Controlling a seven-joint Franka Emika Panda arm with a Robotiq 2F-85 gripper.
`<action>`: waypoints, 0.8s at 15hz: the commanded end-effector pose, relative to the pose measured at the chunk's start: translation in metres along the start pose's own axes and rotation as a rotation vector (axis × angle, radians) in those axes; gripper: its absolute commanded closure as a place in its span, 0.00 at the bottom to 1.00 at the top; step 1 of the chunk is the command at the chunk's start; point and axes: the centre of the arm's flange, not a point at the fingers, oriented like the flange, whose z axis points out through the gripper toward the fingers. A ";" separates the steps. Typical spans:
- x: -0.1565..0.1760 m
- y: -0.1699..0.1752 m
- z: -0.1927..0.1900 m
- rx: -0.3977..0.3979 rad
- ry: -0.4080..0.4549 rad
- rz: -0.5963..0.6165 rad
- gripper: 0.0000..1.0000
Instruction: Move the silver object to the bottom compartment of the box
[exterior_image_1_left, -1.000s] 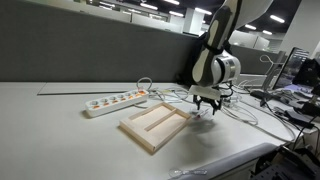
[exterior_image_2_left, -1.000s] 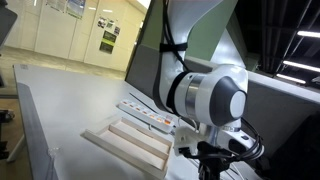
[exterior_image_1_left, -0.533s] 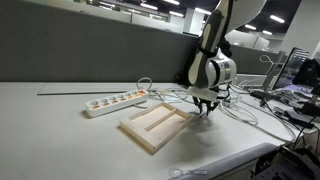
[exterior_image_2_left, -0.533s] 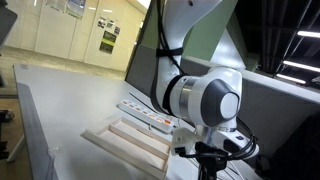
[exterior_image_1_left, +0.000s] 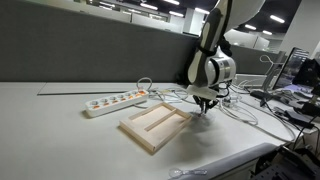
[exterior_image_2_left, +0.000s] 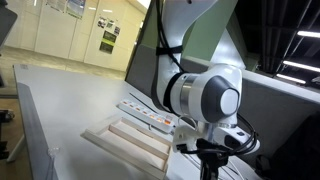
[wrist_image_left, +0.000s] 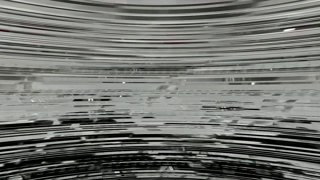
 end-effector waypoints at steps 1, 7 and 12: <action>-0.004 -0.008 -0.030 0.032 0.031 -0.019 0.93; -0.024 -0.052 -0.056 0.104 -0.008 -0.132 0.93; -0.065 -0.082 -0.066 0.121 -0.064 -0.248 0.93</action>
